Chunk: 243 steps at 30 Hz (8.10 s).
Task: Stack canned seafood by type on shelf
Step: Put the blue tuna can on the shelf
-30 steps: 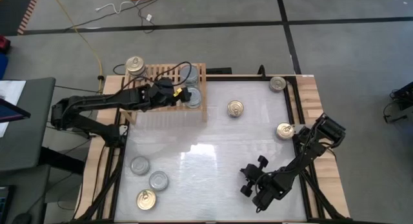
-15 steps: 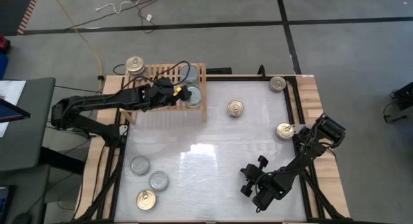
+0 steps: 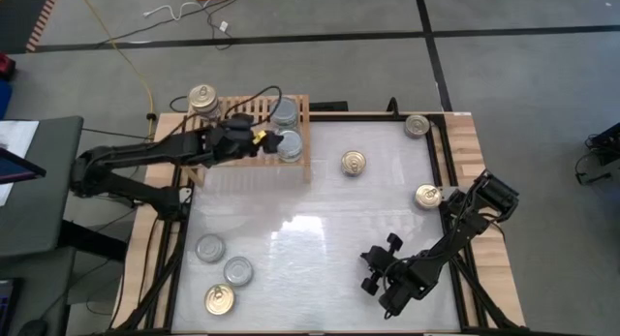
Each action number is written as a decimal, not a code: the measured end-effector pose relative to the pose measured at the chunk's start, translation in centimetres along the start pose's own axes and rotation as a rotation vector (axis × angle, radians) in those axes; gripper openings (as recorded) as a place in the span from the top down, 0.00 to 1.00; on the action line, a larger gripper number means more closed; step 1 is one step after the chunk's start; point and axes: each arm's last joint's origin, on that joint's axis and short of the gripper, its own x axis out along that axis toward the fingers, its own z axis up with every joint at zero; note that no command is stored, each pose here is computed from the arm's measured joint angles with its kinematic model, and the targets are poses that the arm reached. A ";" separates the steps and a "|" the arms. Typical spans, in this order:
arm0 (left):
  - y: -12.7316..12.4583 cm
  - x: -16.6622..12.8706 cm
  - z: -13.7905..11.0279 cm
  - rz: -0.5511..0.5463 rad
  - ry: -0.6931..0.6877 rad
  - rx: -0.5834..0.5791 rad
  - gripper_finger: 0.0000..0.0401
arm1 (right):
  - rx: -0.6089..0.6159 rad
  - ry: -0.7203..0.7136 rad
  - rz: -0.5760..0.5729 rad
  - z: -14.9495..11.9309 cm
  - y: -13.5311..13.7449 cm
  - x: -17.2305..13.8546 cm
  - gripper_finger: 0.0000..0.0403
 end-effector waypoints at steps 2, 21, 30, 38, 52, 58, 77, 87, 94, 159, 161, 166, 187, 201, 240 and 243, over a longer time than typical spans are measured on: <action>-0.5 -1.2 -0.6 -0.039 0.027 0.058 0.28 | 0.000 0.000 0.000 0.0 0.0 0.0 0.93; -1.1 -12.0 -17.6 -0.305 0.217 0.570 0.28 | 0.016 -0.002 0.000 0.2 0.0 0.2 0.93; 2.0 -13.1 -20.7 -0.299 0.439 0.456 0.28 | 0.038 0.000 -0.022 0.9 -0.2 1.0 0.93; 2.6 -13.6 -22.4 -0.244 0.597 0.382 0.28 | -0.058 0.004 -0.033 1.1 -0.4 1.2 0.93; 3.7 -11.0 -27.4 -0.117 0.521 0.499 0.28 | -0.037 0.180 -0.258 3.1 -3.9 4.0 0.94; 3.8 -8.4 -27.7 -0.056 0.455 0.577 0.28 | 0.013 0.234 -0.303 3.5 -6.8 5.5 0.95; -0.4 -4.2 -25.2 -0.299 0.231 0.827 0.28 | 0.340 -0.268 0.187 10.1 -21.2 4.3 0.95; -0.4 -3.6 -24.9 -0.281 0.223 0.814 0.28 | 0.407 -0.150 0.091 12.6 -25.8 8.8 0.95; -0.4 -3.6 -24.9 -0.280 0.225 0.803 0.28 | 0.348 -0.022 0.051 12.2 -25.4 12.9 0.95; -1.8 0.8 -27.4 -0.372 0.108 0.504 0.28 | 0.490 -0.157 0.417 3.1 -9.8 3.2 0.95; -1.7 0.9 -27.4 -0.369 0.114 0.483 0.28 | 0.499 -0.162 0.419 2.9 -9.6 3.6 0.93; -1.5 0.9 -27.5 -0.348 0.130 0.482 0.28 | 0.506 -0.162 0.429 2.5 -9.2 4.4 0.86; -3.3 -1.2 -23.2 -0.419 0.040 0.558 0.28 | 0.503 -0.152 0.443 2.4 -9.0 4.5 0.81; -1.2 0.3 -26.5 -0.307 0.144 0.562 0.28 | 0.511 -0.147 0.473 3.4 -8.1 4.3 0.81; -0.3 0.6 -27.0 -0.230 0.214 0.442 0.28 | 0.564 -0.135 0.464 3.8 -7.1 3.8 0.34; -0.2 0.6 -27.0 -0.218 0.222 0.395 0.28 | 0.528 -0.137 0.459 4.6 -6.0 3.5 0.34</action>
